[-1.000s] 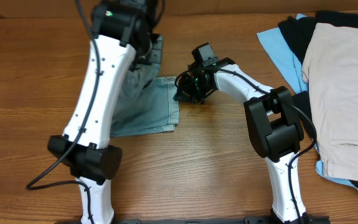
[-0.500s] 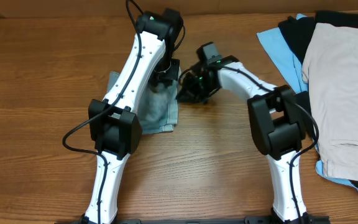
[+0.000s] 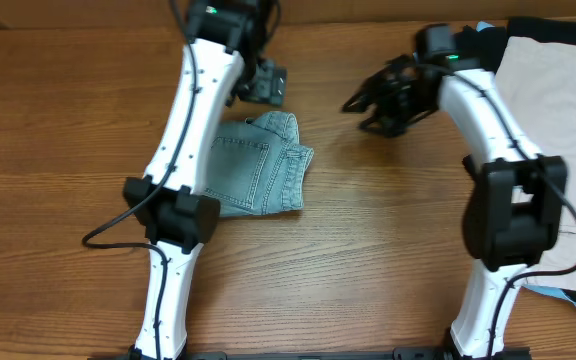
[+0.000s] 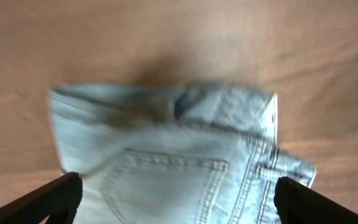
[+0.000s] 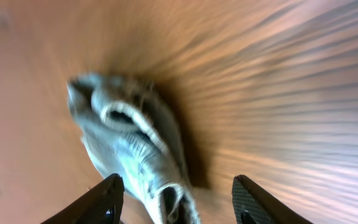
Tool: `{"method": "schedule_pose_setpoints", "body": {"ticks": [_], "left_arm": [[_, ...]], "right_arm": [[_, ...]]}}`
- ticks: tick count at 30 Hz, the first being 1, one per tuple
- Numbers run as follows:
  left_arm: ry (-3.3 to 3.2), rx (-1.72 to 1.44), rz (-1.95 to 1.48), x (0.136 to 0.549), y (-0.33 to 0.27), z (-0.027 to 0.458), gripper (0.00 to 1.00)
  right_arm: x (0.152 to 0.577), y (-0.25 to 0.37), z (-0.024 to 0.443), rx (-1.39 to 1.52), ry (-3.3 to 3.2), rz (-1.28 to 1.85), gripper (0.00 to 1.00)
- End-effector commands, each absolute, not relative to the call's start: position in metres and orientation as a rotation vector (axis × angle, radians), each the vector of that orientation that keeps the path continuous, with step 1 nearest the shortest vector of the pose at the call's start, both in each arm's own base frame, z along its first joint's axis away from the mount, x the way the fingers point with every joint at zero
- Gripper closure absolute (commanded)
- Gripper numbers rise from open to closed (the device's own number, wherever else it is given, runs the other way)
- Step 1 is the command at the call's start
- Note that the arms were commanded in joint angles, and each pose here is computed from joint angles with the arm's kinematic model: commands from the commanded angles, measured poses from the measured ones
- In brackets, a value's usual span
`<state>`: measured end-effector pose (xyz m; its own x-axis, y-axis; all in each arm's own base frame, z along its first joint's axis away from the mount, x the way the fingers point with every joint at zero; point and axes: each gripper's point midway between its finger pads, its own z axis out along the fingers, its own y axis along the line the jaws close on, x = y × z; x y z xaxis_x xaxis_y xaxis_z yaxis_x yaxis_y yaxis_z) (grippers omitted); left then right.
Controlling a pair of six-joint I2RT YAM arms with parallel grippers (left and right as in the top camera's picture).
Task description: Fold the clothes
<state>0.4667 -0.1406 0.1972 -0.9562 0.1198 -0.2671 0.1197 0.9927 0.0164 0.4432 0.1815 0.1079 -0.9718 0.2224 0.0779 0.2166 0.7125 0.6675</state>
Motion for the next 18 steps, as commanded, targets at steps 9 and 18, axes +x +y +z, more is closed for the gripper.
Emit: {"method": "schedule_pose_setpoints", "body": {"ticks": [9, 18], "left_arm": [[2.71, 0.903, 0.018, 0.429, -0.182, 0.226, 0.0], [2.856, 1.188, 0.335, 0.364, -0.202, 0.167, 0.0]], "right_arm": [[0.477, 0.114, 0.108, 0.49, 2.792, 0.971, 0.0], [0.472, 0.035, 0.102, 0.641, 2.776, 0.913, 0.0]]}}
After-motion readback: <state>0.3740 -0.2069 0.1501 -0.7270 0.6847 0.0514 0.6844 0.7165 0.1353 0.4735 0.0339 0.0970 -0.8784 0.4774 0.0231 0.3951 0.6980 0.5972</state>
